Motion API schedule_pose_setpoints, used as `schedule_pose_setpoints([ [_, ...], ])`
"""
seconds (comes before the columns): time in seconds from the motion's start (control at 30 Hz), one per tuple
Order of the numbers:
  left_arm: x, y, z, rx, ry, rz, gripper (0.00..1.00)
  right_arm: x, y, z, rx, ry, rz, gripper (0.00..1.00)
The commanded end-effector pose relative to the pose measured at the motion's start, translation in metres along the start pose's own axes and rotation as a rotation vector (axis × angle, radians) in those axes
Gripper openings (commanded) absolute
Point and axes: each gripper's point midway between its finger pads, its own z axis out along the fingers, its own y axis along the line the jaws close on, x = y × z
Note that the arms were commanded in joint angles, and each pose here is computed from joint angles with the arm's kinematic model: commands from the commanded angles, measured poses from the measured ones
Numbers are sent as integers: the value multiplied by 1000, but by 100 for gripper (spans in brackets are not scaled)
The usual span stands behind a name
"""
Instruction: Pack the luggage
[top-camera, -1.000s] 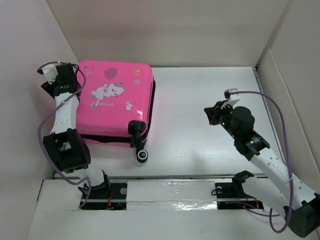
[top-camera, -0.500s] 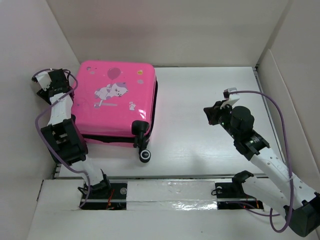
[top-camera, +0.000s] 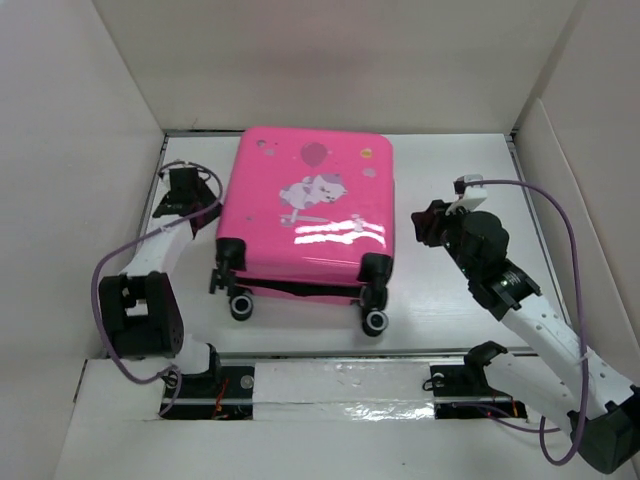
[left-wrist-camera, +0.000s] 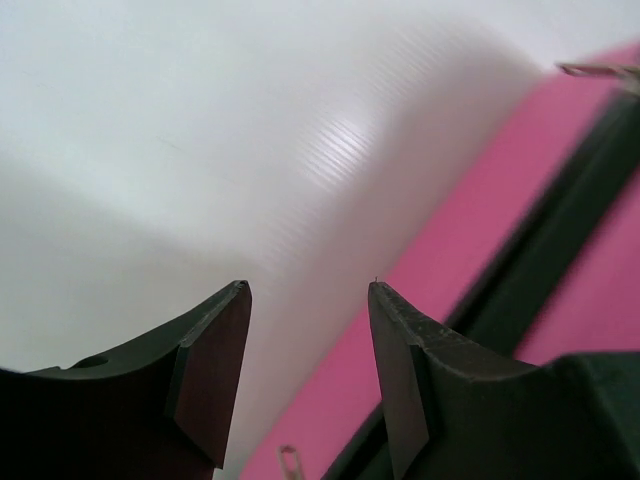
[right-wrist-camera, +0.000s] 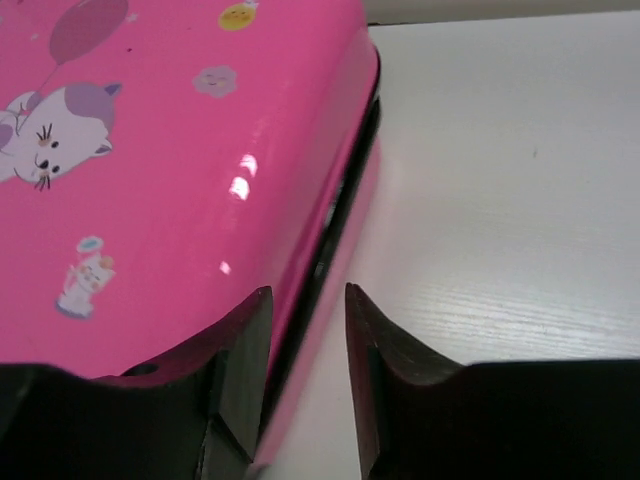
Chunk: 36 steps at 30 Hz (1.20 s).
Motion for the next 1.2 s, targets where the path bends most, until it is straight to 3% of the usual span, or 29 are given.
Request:
schedule_pose_setpoints([
  [0.0, 67, -64, -58, 309, 185, 24, 48, -7, -23, 9, 140, -10, 25, 44],
  [0.2, 71, -47, -81, 331, 98, 2, 49, 33, -86, 29, 371, 67, 89, 41],
  [0.4, 94, -54, -90, 418, 87, 2, 49, 2, -142, 21, 546, -22, 155, 38],
  [0.53, 105, -56, -97, 477, 112, 1, 47, -1, -163, 39, 506, 8, 193, 36],
  [0.6, 104, -58, -101, 500, 99, -11, 45, 29, -156, 61, 449, 149, 184, 35],
  [0.77, 109, -65, -100, 567, 79, -105, 43, 72, -124, 104, 311, 313, 151, 34],
  [0.8, 127, -65, -96, 574, 118, -126, 43, 87, -120, 113, 286, 355, 157, 34],
  [1.07, 185, -103, -123, 622, 137, -8, 42, 96, -27, 189, -29, 438, 74, 35],
  [1.13, 196, -103, -129, 616, 130, -13, 42, 71, 7, 211, -145, 414, 53, 35],
  [1.17, 205, -103, -133, 620, 145, -4, 42, 90, 12, 225, -165, 466, 39, 35],
])
